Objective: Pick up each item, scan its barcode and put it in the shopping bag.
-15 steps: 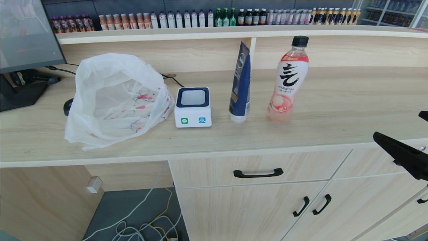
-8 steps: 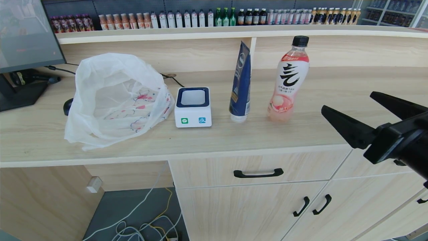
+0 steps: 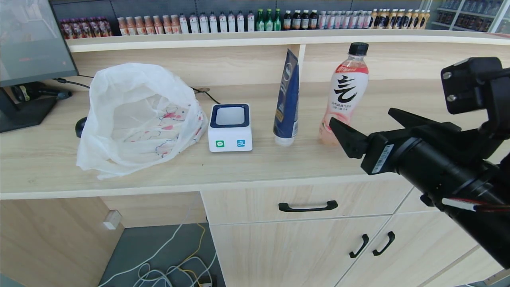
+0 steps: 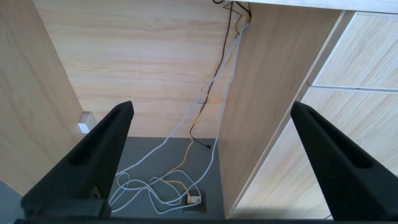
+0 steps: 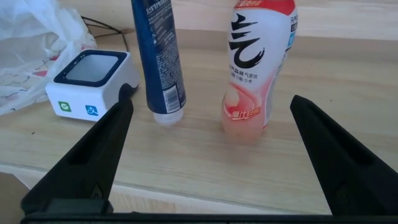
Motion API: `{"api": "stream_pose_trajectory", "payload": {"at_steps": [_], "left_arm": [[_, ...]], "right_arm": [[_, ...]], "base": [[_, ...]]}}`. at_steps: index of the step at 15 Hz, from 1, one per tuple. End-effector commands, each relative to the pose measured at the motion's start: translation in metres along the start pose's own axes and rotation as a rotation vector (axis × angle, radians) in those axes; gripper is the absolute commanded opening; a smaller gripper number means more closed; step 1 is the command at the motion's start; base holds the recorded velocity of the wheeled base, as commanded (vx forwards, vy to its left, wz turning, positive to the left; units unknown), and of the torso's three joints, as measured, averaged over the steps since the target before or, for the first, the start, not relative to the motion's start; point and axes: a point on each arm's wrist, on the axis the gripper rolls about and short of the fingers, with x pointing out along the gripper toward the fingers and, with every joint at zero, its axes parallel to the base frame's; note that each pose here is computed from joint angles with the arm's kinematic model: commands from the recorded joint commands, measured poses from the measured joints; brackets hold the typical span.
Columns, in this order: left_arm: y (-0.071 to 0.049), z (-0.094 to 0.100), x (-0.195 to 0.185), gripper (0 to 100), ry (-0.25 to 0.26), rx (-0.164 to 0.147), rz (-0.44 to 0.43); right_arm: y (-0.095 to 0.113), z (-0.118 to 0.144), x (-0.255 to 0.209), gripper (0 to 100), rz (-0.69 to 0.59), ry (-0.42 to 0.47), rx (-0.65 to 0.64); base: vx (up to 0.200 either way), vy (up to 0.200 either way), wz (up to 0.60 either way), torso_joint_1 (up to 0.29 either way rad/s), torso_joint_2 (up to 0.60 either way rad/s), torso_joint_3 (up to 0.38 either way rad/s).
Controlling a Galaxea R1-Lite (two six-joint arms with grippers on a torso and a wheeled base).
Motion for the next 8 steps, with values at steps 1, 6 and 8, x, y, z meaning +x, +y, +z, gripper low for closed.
{"api": "stream_pose_trajectory", "payload": {"at_steps": [1,6,8], "left_arm": [[0.0,0.0,0.0,100,0.0,0.0,0.001],[0.0,0.0,0.0,100,0.0,0.0,0.001],[0.0,0.0,0.0,100,0.0,0.0,0.001]], "right_arm": [[0.011,-0.007,0.007,100,0.019,0.022,-0.013],[0.038,-0.016,0.012,100,0.086,0.014,-0.005],[0.049,-0.019,0.018,100,0.099,0.012,-0.002]], "base": [[0.0,0.0,0.0,0.0,0.0,0.0],[0.0,0.0,0.0,0.0,0.0,0.0],[0.0,0.0,0.0,0.0,0.0,0.0]]}}
